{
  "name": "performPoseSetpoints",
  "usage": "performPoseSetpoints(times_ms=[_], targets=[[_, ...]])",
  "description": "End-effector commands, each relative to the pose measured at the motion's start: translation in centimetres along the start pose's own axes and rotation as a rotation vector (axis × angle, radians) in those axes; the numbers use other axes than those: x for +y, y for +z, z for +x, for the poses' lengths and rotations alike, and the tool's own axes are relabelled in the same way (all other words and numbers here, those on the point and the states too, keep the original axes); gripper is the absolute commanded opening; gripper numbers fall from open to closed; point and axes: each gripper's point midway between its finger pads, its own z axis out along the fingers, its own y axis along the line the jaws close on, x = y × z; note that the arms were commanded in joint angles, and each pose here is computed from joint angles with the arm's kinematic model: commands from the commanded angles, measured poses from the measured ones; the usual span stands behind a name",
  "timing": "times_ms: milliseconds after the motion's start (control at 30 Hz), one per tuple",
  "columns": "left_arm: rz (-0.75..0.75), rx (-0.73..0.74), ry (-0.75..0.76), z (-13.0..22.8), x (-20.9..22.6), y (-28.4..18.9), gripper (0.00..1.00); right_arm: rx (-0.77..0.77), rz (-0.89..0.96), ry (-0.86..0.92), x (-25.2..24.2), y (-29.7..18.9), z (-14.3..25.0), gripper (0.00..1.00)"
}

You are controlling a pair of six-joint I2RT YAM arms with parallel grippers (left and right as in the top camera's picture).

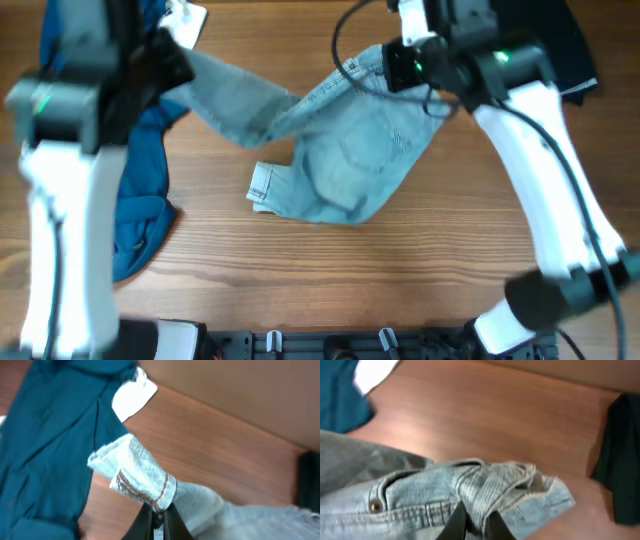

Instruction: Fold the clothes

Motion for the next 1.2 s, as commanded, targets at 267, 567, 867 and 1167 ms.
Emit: performPoseSetpoints(times_ms=[267,567,867,1167], targets=[[-0.041,-0.010,-0.039,-1.5,-2.8,22.6,0.04,-0.080,0.145,0.162,-10.0,17.5,-1.7,0.04],[0.033,-0.154,-0.055,-3.9,-4.7,27.5,1.00,-0.201,0.206,0.277,-14.6,19.9,-3.2,0.31],[0.031,0.049,0.047,-0.4,-4.0,22.3,1.00,-0.168,0.124,0.273,-12.6,14.2,-3.9,1.00],[0.000,0.756,0.369,16.8,-1.2,14.8,0.90,0.028,-0.067,0.275,-8.0,9.8,-0.1,1.00]])
